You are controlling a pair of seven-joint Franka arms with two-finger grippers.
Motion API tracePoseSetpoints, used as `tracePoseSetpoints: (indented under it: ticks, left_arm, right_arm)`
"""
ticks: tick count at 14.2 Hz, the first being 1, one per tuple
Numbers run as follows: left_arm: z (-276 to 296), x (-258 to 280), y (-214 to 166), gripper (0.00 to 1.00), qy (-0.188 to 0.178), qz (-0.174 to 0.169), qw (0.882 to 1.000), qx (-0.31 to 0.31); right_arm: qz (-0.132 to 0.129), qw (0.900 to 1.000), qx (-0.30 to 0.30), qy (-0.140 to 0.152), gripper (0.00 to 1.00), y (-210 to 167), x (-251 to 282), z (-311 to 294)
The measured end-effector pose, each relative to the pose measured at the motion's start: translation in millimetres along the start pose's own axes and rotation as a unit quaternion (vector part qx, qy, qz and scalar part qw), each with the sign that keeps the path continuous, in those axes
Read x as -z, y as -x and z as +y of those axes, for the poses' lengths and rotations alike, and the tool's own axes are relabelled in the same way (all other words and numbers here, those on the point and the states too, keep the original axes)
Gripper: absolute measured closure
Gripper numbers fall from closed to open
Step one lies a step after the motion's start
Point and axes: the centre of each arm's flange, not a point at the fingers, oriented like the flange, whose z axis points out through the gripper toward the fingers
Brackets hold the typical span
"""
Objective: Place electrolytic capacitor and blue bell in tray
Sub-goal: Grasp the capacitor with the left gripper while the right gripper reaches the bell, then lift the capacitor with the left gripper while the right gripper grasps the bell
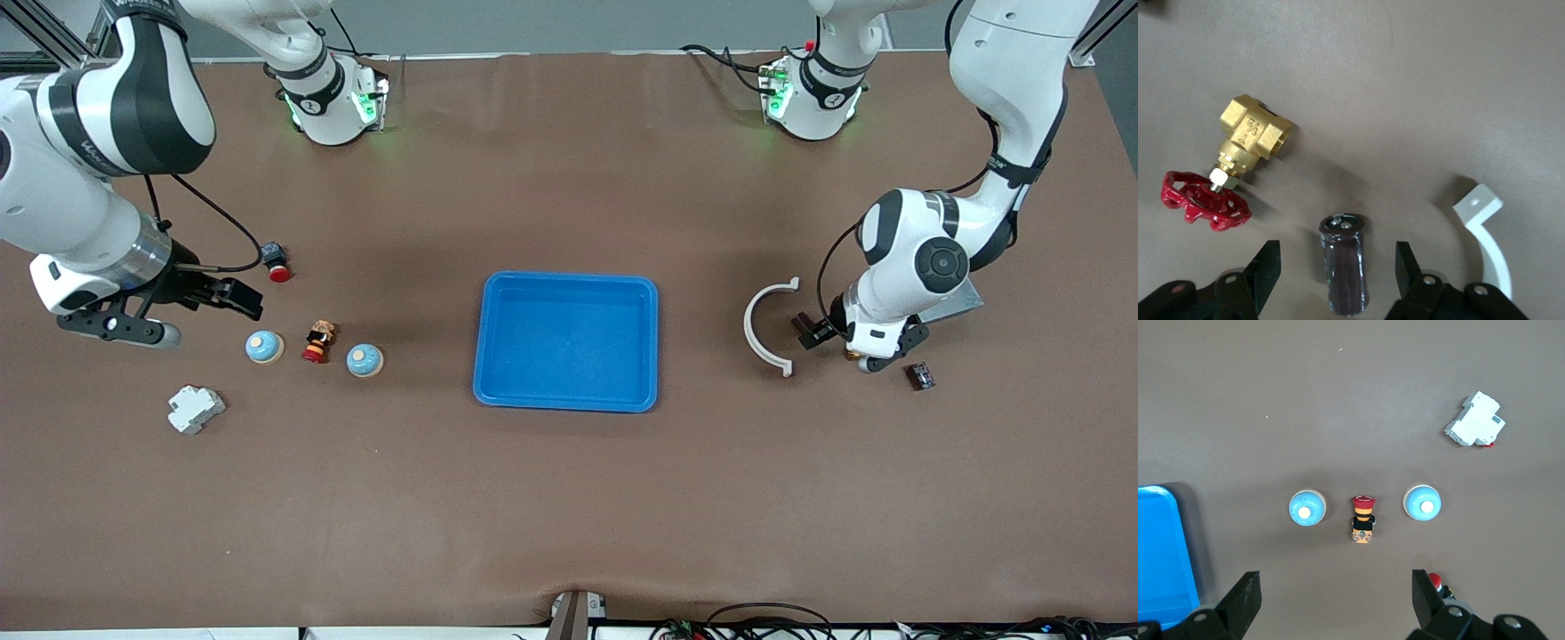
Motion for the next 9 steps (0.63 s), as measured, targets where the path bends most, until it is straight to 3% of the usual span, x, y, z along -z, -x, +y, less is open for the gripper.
tracePoseSetpoints:
  ticks: [7, 9]
  left_arm:
    - [3.0, -15.7, 2.2, 0.31, 0.005, -0.003, 1.0, 0.009]
    - [5.8, -17.0, 3.8, 0.5, 0.007, -0.001, 1.0, 0.008]
  right_arm:
    - [-0.021, 1.0, -0.007, 0.005, 0.0, -18.9, -34.7, 2.8]
    - [-0.028, 1.0, -0.007, 0.006, 0.0, -24.9, -47.1, 0.7]
